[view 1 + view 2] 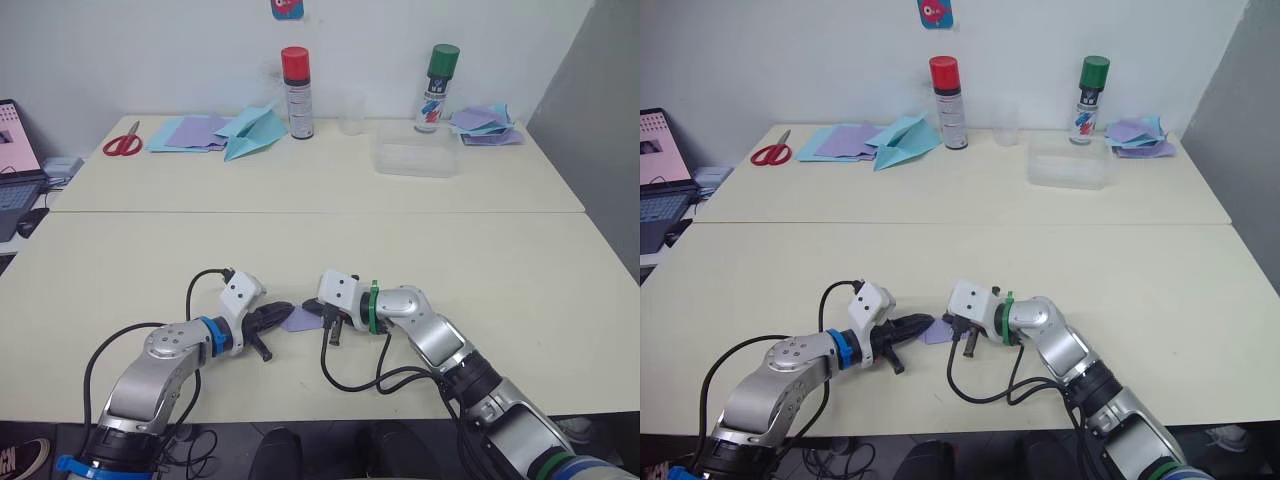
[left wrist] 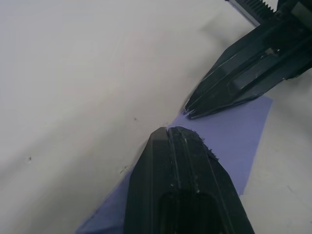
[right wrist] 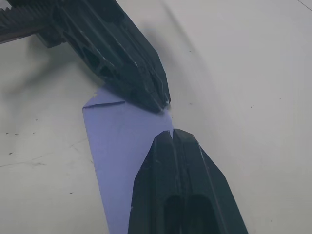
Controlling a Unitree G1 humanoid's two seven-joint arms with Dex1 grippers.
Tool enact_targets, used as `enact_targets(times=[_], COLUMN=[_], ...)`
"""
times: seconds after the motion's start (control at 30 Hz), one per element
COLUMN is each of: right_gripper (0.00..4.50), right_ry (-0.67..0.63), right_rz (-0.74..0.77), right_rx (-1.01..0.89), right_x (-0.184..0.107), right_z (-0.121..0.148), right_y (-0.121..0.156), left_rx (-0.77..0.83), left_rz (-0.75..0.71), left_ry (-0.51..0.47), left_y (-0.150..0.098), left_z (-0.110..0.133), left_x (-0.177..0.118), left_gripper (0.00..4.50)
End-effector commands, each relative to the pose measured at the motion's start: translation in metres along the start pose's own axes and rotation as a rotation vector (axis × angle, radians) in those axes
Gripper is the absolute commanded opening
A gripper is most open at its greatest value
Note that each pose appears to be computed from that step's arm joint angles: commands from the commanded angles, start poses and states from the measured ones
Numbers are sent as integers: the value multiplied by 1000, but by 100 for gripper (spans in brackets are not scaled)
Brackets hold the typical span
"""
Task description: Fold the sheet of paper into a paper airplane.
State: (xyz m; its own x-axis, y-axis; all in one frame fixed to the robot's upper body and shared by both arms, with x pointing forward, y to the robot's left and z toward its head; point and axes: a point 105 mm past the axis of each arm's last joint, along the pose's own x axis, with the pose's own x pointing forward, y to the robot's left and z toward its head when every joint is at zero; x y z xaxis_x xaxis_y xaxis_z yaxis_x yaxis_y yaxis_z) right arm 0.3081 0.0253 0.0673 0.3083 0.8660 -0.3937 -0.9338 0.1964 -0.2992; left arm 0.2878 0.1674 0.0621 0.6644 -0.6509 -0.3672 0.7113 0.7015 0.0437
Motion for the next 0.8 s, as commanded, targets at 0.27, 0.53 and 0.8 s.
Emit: enact_targets(times=[0.27,0.53,0.8], right_gripper=[1,1,1], right_ry=[92,88,80], right_rz=[23,30,32], right_rx=[34,33,35], right_x=[-3,-1,0], right_z=[-25,-24,-22], right_y=[8,8,9], left_rx=[-75,-108,-27], left_rz=[215,122,32], left_ry=[131,-165,-121], left_y=[49,36,14], left_z=[-49,29,41], left_x=[-48,-47,-31], left_gripper=[0,0,0])
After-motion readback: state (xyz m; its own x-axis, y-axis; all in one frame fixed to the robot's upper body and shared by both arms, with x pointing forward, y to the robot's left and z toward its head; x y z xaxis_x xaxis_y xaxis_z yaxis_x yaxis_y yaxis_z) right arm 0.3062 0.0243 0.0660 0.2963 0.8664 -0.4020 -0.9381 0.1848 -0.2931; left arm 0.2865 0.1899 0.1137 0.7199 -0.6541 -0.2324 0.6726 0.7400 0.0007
